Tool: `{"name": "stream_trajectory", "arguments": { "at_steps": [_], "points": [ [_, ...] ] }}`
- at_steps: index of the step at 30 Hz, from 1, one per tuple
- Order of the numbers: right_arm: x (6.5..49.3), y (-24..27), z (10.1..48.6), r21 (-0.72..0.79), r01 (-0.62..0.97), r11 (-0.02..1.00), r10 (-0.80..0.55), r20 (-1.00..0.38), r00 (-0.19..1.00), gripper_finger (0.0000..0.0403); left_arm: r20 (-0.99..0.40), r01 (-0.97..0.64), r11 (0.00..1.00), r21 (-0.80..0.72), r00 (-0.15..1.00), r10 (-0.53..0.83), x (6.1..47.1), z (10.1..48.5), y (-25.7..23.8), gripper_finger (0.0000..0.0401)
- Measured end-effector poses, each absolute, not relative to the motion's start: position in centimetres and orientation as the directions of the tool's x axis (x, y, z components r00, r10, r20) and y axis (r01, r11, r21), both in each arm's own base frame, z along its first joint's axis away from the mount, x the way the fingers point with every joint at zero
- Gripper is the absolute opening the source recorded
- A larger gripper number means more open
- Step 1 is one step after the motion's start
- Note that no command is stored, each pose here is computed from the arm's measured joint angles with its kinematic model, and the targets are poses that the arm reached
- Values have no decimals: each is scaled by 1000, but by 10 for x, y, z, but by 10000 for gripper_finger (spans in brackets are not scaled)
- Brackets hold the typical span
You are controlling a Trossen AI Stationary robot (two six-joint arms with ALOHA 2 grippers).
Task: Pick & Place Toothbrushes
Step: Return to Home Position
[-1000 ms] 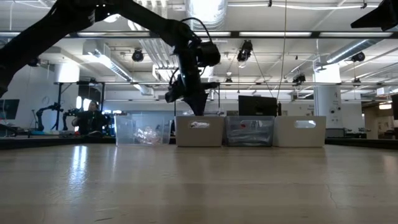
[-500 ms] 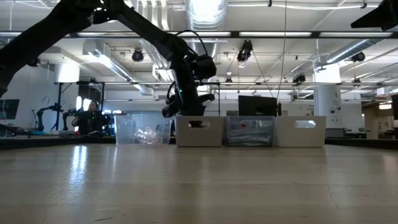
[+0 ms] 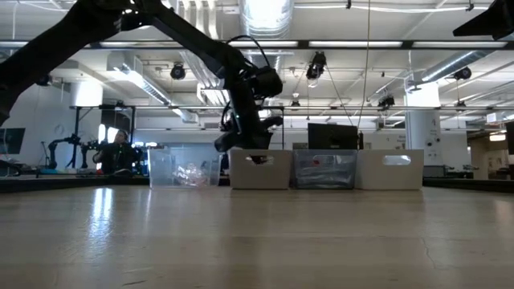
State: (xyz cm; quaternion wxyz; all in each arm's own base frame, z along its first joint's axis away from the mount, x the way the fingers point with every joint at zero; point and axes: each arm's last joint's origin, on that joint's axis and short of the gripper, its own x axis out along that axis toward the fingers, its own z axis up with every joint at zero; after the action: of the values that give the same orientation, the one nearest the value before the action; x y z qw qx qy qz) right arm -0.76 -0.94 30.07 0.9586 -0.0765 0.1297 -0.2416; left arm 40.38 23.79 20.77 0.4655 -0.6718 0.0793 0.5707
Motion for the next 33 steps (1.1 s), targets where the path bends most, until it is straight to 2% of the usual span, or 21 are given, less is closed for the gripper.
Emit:
{"name": "stream_trajectory", "arguments": {
  "at_steps": [5,13,23,27,33],
  "points": [
    [-8,-9,301,-208,444,872,-483,-211,850,8,-820,-638,-524,-564,357,447,407,222,241,105],
    [-8,-9,301,-209,444,872,-483,-212,850,8,-868,-668,-566,-483,282,408,401,225,236,134],
    [-8,-9,301,-209,444,872,-483,-211,850,8,-799,-685,-468,-559,293,525,401,259,228,149],
    [-8,-9,301,-208,444,872,-483,-211,850,8,-734,-742,-339,-578,292,613,394,289,217,147],
    [-8,-9,301,-210,443,872,-483,-212,850,8,-597,-861,-11,-508,343,725,374,355,172,147]
  ]
}}
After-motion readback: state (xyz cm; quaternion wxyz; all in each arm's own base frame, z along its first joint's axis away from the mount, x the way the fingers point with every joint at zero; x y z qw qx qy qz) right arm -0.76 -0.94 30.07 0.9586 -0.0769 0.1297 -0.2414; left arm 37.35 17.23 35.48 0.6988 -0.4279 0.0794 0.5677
